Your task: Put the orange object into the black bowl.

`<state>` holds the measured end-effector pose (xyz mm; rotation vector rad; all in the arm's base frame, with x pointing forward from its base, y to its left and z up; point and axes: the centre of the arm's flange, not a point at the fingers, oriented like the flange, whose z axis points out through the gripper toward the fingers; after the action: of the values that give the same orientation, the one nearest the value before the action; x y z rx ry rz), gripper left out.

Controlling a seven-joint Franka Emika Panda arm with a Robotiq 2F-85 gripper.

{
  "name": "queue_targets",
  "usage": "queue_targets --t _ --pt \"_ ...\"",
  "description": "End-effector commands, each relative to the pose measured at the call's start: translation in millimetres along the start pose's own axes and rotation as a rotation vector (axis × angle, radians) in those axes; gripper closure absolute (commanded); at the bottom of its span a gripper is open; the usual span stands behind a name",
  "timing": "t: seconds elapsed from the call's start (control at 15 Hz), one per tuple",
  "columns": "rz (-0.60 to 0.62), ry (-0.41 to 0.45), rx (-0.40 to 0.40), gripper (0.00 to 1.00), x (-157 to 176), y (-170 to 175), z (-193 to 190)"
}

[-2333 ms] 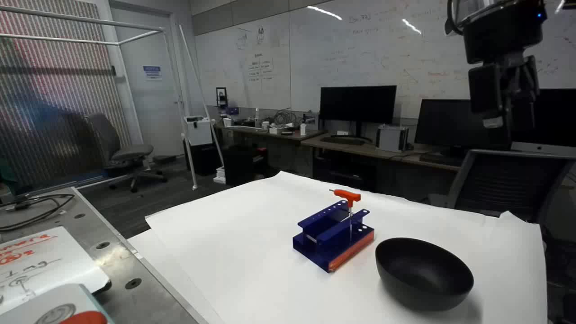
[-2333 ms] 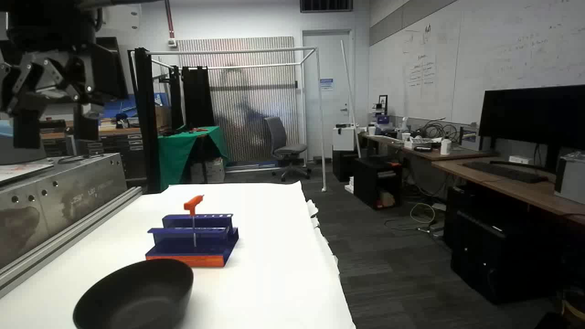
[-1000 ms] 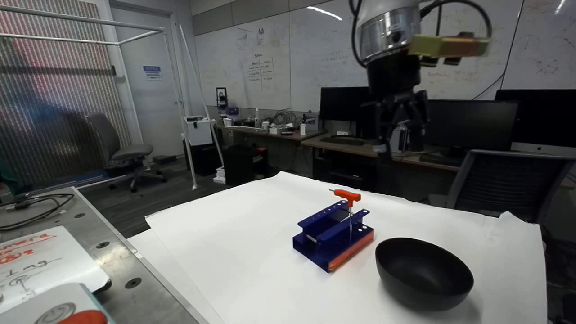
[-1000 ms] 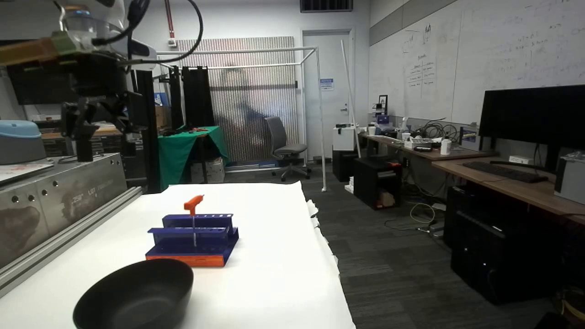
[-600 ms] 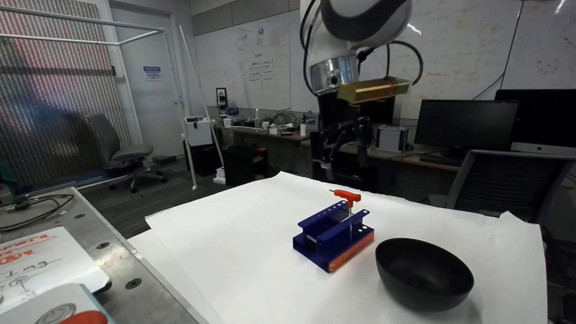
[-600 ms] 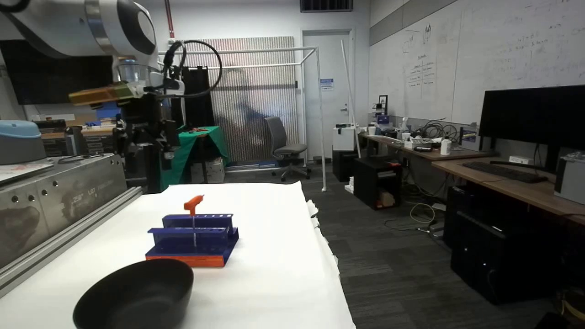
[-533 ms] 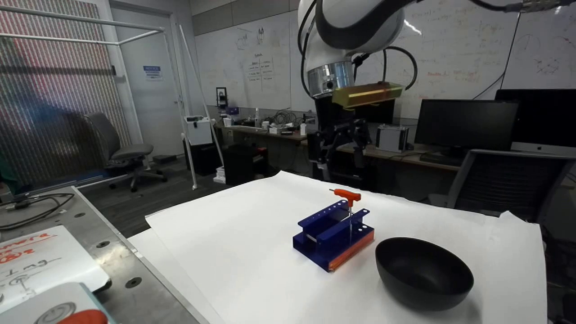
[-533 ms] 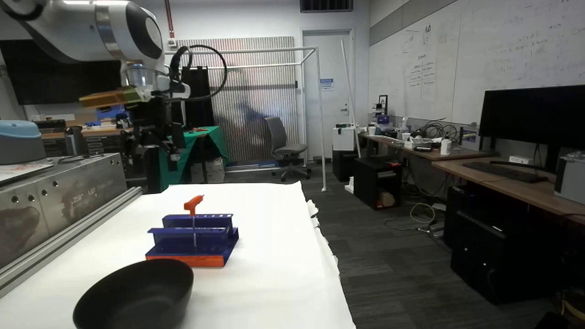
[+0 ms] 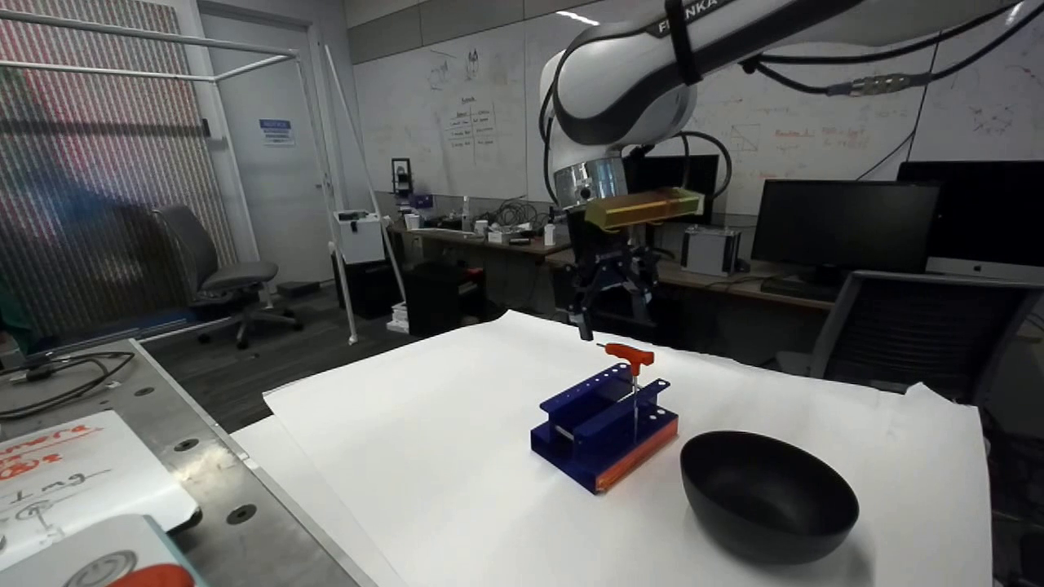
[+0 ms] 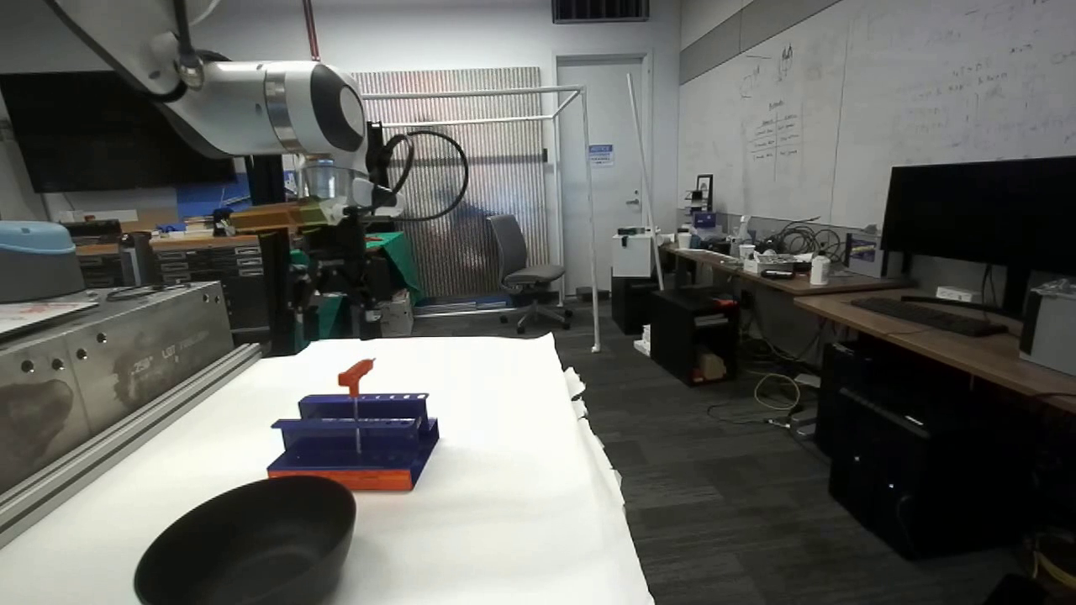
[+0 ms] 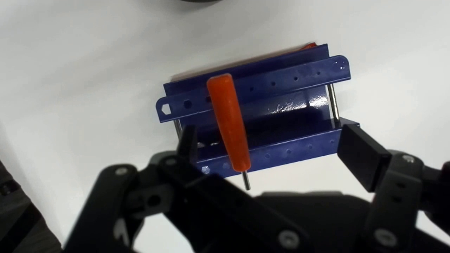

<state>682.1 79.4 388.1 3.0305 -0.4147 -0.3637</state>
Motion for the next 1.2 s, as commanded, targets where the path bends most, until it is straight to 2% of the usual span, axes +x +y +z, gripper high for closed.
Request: queue_targets --t 0.0,0.2,0.27,0.33,0.73,0.93,1.0,1.13 --pt "-0.004 -0.049 0.033 0.0 19 2 4" --pt "0.018 -0.068 0.04 0.0 23 6 18" --pt "0.015 -0.076 0.035 0.25 23 6 22" --pt "0.017 -0.082 0.032 0.26 24 7 26" --pt "0.03 -0.077 0.023 0.73 22 10 30" --pt "0.054 -0.062 0.021 0.93 18 16 24" --pt "0.064 -0.057 0.025 0.95 16 18 18" --pt "0.08 -0.04 0.041 0.9 5 22 -2"
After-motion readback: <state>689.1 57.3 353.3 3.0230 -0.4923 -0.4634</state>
